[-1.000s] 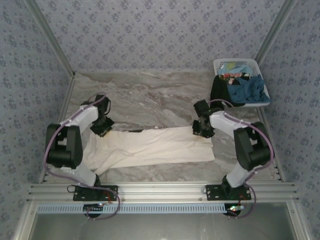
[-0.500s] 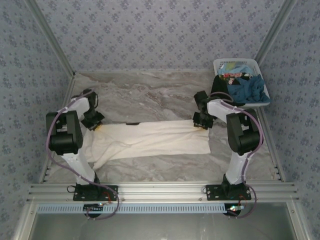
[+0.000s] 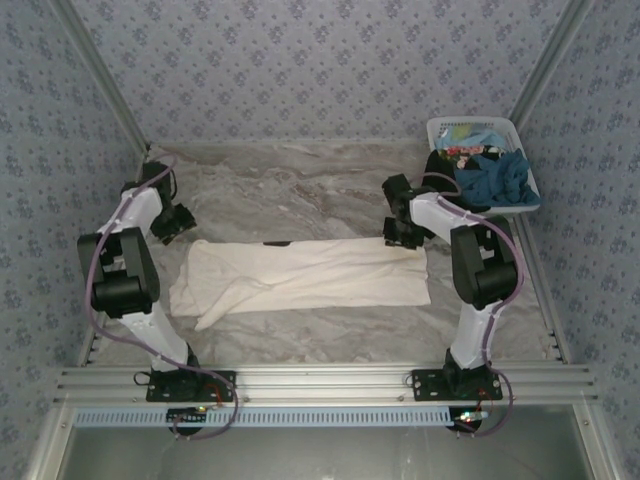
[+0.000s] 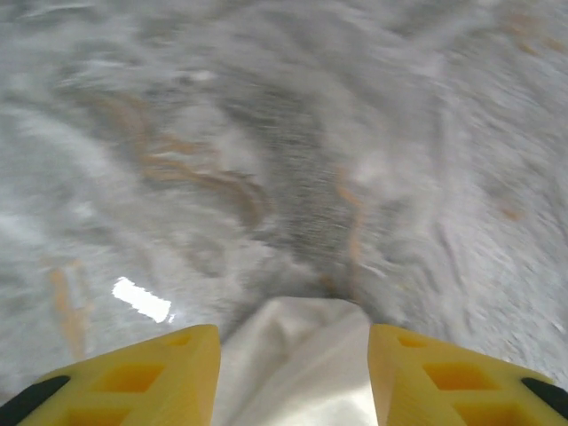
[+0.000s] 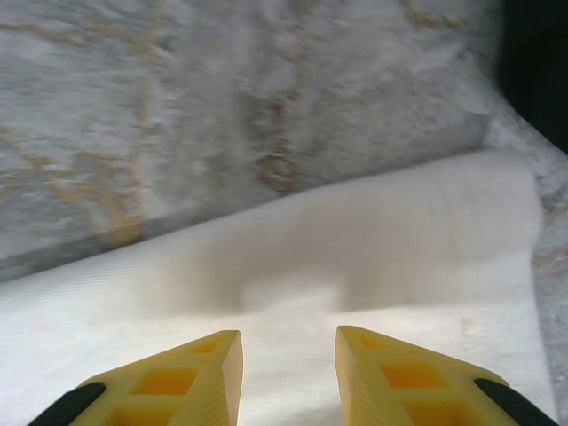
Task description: Fold and stack the t-shirts
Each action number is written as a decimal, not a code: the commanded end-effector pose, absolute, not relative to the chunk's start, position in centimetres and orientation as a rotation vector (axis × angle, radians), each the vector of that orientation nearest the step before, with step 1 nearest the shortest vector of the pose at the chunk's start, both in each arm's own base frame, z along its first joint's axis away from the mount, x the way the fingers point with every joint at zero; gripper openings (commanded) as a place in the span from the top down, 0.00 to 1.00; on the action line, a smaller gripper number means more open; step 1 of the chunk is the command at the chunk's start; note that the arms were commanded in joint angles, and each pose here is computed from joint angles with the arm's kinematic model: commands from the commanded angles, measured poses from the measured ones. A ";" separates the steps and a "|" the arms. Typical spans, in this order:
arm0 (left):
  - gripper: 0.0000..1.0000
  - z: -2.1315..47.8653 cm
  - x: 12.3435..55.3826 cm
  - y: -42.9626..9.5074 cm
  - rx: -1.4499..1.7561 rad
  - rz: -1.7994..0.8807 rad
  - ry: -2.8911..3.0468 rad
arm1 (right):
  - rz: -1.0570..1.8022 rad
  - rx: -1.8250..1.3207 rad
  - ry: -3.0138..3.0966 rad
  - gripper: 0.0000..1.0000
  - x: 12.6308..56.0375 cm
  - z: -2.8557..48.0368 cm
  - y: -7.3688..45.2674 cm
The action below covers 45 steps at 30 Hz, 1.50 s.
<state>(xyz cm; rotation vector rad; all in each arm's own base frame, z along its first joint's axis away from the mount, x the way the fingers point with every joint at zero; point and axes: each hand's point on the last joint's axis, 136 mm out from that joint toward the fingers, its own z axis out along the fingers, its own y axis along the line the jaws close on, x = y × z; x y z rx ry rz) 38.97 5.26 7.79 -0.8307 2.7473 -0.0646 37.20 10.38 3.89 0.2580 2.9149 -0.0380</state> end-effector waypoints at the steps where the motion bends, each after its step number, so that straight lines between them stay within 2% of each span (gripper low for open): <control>1: 0.52 8.0 40.3 2.4 -0.540 -0.175 2.789 | 0.016 0.198 2.897 0.64 37.5 5.7 11.3; 5: 0.56 6.0 39.7 2.4 -0.371 0.002 2.925 | 0.042 0.176 2.923 0.64 37.2 5.2 11.7; 13: 0.59 4.3 39.1 2.5 -0.286 0.140 2.972 | 0.051 0.166 2.954 0.63 37.0 4.4 12.0; 15: 0.64 4.1 39.2 2.7 -0.297 0.163 2.974 | 0.049 0.166 2.955 0.63 37.0 4.2 12.0; 17: 0.74 4.0 39.2 3.1 -0.314 0.190 2.974 | 0.045 0.162 2.959 0.64 36.9 4.0 12.0; 20: 0.77 3.5 39.0 3.2 -0.330 0.207 2.991 | 0.030 0.160 2.975 0.63 36.6 3.7 11.9; 23: 0.77 3.2 38.7 3.1 -0.331 0.202 3.010 | 0.007 0.166 2.983 0.63 36.3 3.4 11.7; 26: 0.68 3.6 38.8 3.0 -0.339 0.189 2.980 | 0.002 0.169 2.987 0.63 36.1 3.2 11.5; 31: 0.65 4.0 39.0 2.1 -0.332 0.105 2.946 | 0.001 0.169 2.990 0.63 36.0 3.0 11.6; 39: 0.51 5.8 39.1 1.6 -0.291 0.102 2.871 | -0.008 0.168 3.003 0.63 35.8 2.7 11.4; 42: 0.51 6.0 38.9 1.5 -0.265 0.103 2.872 | -0.012 0.172 3.010 0.63 35.7 2.5 11.3; 45: 0.55 4.8 38.1 1.6 -0.254 0.124 2.936 | -0.010 0.175 3.012 0.63 35.7 2.4 11.3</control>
